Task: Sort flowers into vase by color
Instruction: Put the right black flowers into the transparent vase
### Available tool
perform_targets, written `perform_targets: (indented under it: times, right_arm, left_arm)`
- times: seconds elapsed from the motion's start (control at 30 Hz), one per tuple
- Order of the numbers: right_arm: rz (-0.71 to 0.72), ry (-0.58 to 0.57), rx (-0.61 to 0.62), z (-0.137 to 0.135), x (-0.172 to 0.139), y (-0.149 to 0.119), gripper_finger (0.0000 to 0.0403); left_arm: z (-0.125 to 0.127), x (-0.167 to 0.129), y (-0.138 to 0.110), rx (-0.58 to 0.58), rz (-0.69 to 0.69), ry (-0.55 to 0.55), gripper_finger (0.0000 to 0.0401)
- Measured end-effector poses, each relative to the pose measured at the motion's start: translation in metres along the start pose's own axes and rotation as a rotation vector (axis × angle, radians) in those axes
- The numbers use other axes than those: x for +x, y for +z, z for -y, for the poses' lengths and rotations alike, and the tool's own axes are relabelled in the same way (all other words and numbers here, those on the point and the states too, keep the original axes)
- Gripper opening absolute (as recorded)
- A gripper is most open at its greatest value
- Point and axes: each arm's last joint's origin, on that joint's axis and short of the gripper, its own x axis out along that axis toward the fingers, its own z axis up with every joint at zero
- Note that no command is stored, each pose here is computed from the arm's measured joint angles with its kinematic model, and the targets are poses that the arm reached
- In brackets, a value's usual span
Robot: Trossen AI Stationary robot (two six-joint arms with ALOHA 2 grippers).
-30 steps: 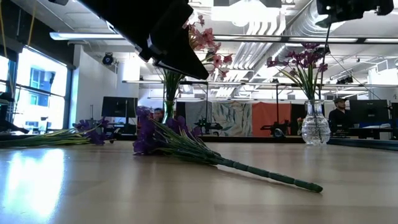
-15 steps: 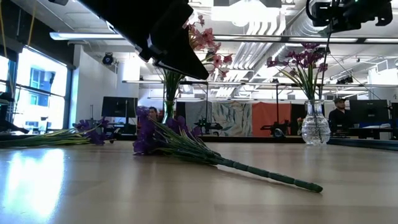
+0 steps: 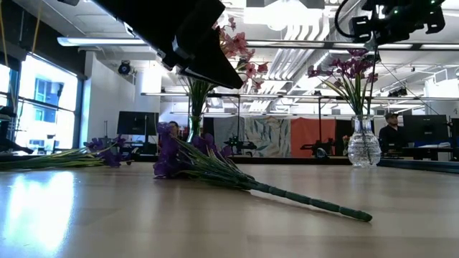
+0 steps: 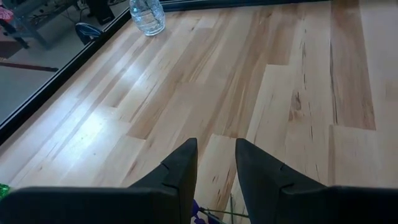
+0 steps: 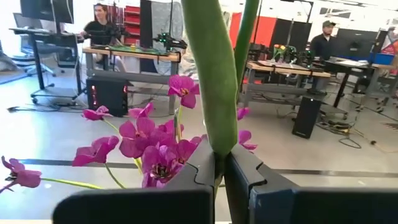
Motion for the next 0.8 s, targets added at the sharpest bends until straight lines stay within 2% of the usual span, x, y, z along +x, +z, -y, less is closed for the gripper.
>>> perform_targets:
  times: [0.17,0.43,0.67,0.8]
  right_arm:
    - [-0.014,-0.001,-0.039,-0.011,0.001,-0.004,0.0001]
    - [-0.040,-0.003,-0.174,-0.031,0.004,-0.009,0.0001]
    - [-0.136,-0.042,-0.168,-0.032,0.017,-0.012,0.0001]
    - [-0.167,-0.012,-0.189,-0.039,0.019,-0.010,0.0001]
  left_arm:
    - [0.000,0.000,0.000,0.000,0.000,0.000,0.0097]
    - [0.000,0.000,0.000,0.000,0.000,0.000,0.0097]
    - [0.000,0.000,0.000,-0.001,-0.004,-0.013,0.0097]
    - [0.000,0.000,0.000,-0.001,-0.004,-0.015,0.0097]
